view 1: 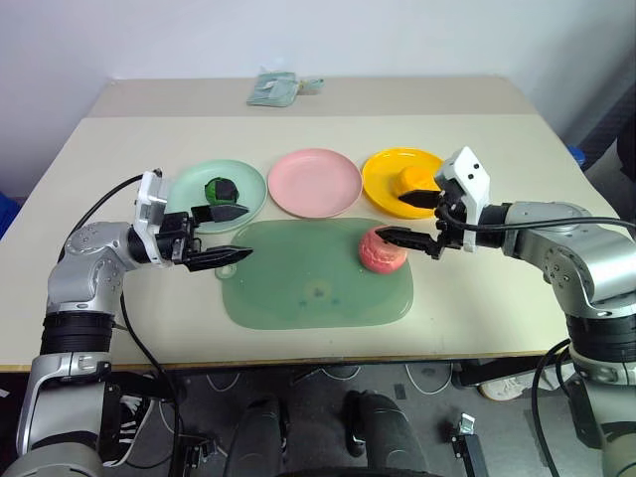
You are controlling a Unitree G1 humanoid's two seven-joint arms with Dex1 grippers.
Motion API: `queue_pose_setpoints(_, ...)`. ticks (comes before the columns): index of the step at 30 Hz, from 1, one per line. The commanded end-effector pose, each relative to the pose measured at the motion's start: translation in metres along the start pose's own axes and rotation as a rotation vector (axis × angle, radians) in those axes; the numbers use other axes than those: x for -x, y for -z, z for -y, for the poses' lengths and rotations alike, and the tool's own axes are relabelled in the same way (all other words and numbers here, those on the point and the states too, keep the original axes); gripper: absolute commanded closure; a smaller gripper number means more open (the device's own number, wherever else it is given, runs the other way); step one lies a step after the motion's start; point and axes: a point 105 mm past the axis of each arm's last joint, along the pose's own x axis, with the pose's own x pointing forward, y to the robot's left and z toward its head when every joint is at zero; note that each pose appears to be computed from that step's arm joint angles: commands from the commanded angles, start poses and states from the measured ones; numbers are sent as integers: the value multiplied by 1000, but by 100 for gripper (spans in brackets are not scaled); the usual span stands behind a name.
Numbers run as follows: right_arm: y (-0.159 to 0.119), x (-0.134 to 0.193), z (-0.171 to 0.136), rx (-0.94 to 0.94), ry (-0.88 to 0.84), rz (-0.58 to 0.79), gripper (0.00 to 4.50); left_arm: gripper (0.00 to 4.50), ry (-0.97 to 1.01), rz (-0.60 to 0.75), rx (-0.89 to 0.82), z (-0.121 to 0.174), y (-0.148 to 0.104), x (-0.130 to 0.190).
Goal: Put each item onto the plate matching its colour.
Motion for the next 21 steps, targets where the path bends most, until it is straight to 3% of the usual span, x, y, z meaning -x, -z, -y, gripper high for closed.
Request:
queue_pose_setpoints(1, -1, 1, -1, 28, 11, -5, 6, 0, 16, -34, -45, 1, -3, 3)
queue_pose_setpoints(17, 30, -16, -9, -2, -28, -92, 6, 0, 16, -28, -57, 4, -1, 4)
queue_pose_setpoints(21, 33, -17, -14, -13, -58, -99, 139, 0, 6, -23, -67, 2, -1, 3)
